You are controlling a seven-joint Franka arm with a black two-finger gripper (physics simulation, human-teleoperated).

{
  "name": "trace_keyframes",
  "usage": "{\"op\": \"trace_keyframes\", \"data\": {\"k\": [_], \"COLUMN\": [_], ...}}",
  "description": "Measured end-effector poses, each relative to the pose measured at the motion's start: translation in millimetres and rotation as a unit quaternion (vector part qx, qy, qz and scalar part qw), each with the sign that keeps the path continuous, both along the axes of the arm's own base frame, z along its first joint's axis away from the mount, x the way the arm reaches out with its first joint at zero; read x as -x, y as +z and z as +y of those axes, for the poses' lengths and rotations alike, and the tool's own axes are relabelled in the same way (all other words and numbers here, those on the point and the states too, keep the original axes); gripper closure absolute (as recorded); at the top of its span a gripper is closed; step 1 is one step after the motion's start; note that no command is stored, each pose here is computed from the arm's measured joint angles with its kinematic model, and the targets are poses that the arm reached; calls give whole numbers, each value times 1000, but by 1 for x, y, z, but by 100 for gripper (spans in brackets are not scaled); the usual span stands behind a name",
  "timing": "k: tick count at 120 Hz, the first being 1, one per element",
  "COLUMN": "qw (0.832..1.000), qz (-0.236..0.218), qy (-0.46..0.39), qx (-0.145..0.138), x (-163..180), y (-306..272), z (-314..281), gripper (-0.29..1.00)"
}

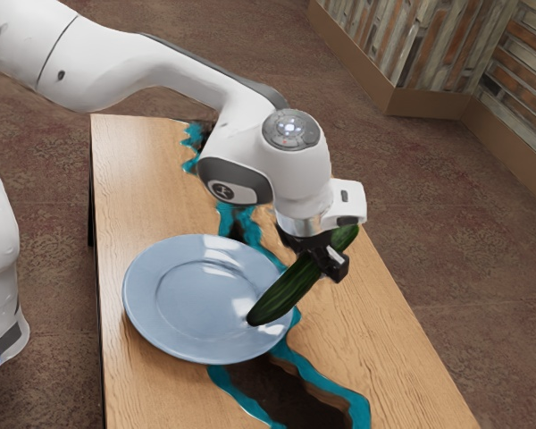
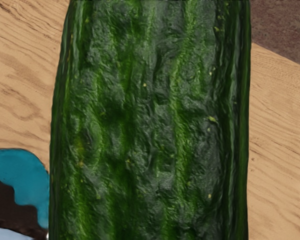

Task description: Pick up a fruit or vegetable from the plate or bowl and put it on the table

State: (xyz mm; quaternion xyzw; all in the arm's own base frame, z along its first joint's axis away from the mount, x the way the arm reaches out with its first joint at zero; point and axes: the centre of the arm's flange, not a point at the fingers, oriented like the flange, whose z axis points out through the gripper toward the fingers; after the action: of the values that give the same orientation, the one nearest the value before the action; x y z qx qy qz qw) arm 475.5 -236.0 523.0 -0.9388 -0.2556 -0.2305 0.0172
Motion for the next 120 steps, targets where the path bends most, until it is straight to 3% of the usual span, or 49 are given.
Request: {"op": "trace_keyframes", "data": {"k": [24,46,68,86,102,120], "qw": [999,999,998,996,993,987], "qz": [-19,-29,-14,1,7,-4], "qy": [-45,-10,40,83,118,162], "qx": [-13,-44,-50,-34,-25,-23], "x": [-75,-94,-107,-115,-116,-110], "y": [7,18,19,17,19,34], "z": [3,62,130,188,239,298], "gripper": [51,51,51,51,22,8]}}
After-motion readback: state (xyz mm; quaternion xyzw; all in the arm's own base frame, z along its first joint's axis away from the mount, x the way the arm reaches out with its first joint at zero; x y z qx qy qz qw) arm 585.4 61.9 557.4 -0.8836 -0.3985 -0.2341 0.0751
